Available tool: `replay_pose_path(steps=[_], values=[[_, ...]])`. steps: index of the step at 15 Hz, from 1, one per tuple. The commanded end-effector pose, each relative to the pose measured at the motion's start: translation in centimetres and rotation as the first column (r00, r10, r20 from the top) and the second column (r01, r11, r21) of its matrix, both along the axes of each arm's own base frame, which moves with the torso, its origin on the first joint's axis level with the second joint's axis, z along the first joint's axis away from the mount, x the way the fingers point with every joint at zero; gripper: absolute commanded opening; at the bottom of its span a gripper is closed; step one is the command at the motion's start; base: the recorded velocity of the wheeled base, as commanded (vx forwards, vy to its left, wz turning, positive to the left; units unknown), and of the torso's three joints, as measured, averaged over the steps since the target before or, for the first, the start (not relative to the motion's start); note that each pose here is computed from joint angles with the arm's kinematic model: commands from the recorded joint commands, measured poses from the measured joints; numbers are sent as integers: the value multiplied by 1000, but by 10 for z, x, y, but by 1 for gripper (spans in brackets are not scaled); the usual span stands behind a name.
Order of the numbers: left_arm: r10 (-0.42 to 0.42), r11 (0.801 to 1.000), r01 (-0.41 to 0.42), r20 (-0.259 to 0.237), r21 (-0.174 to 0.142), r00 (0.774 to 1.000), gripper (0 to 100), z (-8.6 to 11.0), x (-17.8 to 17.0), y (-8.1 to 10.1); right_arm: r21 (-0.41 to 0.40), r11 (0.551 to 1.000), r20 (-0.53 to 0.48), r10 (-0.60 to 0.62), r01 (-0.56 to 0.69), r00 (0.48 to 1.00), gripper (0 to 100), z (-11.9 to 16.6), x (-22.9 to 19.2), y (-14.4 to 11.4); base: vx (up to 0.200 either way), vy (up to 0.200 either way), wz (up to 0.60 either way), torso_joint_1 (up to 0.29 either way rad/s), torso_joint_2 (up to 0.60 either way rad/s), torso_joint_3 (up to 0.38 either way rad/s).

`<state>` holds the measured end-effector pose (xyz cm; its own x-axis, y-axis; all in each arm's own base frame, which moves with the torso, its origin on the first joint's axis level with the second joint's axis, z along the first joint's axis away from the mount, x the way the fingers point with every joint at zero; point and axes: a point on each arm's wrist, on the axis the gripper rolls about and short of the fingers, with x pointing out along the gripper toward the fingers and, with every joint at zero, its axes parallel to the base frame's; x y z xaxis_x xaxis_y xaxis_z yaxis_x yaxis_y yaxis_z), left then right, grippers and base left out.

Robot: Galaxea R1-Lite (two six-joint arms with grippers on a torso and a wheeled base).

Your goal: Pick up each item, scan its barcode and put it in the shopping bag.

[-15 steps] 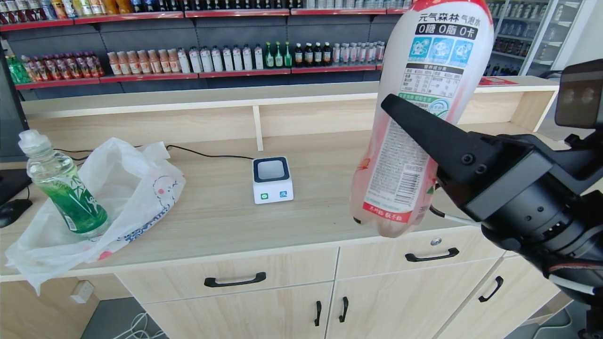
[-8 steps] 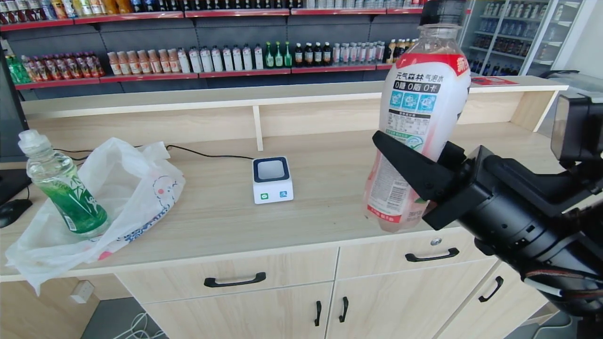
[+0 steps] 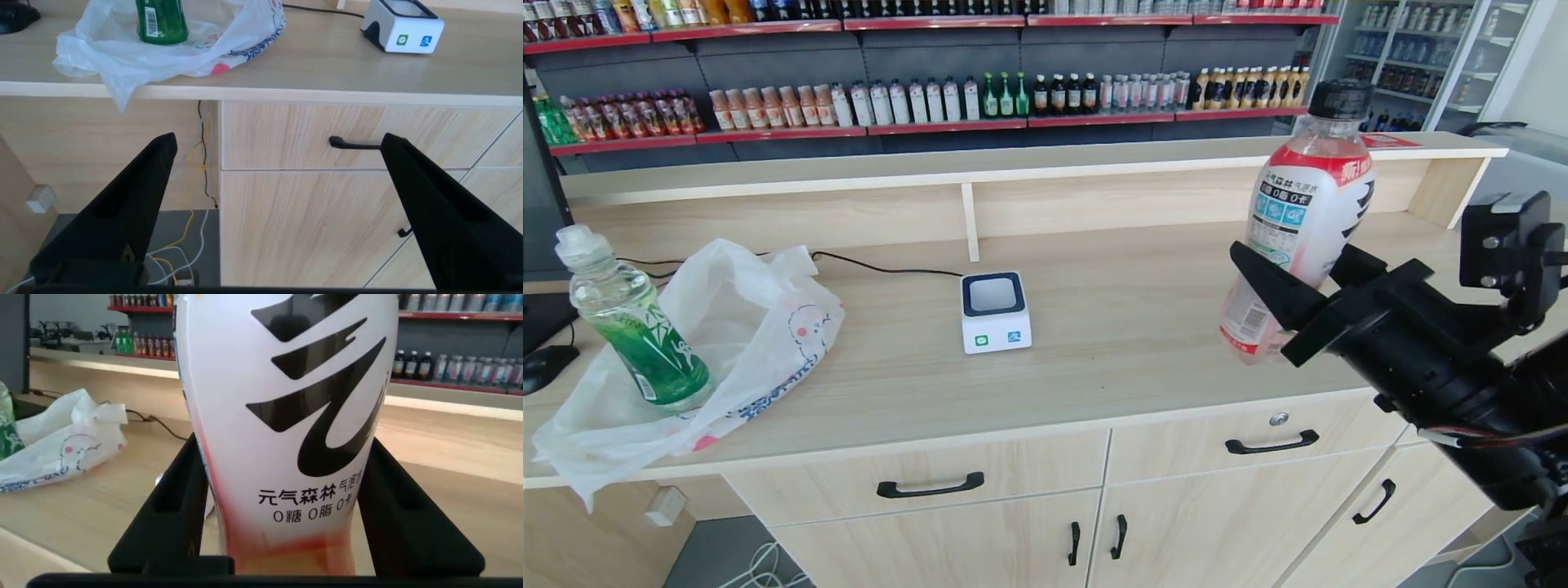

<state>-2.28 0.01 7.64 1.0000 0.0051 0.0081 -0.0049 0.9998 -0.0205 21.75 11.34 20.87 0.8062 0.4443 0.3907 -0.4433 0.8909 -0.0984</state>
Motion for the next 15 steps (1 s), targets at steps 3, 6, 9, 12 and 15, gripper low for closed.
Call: replay_pose_path(steps=[3,6,9,12,15], values=[[1,1000,-1,0,-1,1000,100,0,0,0,34,996,-15,-82,82,997,0,0,18,-19,0,0,0,0,0,0],[1,1000,-1,0,-1,1000,100,0,0,0,35,993,-12,-110,110,994,0,0,25,-23,0,0,0,0,0,0],[1,1000,-1,-2,-3,1000,100,0,0,0,38,990,-6,-136,136,991,0,2,27,-30,0,0,0,0,0,0],[1,1000,-1,-2,-3,1000,100,0,0,0,36,990,6,-137,137,990,0,4,28,-29,0,200,0,2,2,2],[1,1000,-1,-2,-4,1000,100,0,0,0,36,988,40,-150,149,988,0,11,33,-29,0,200,0,5,4,4]])
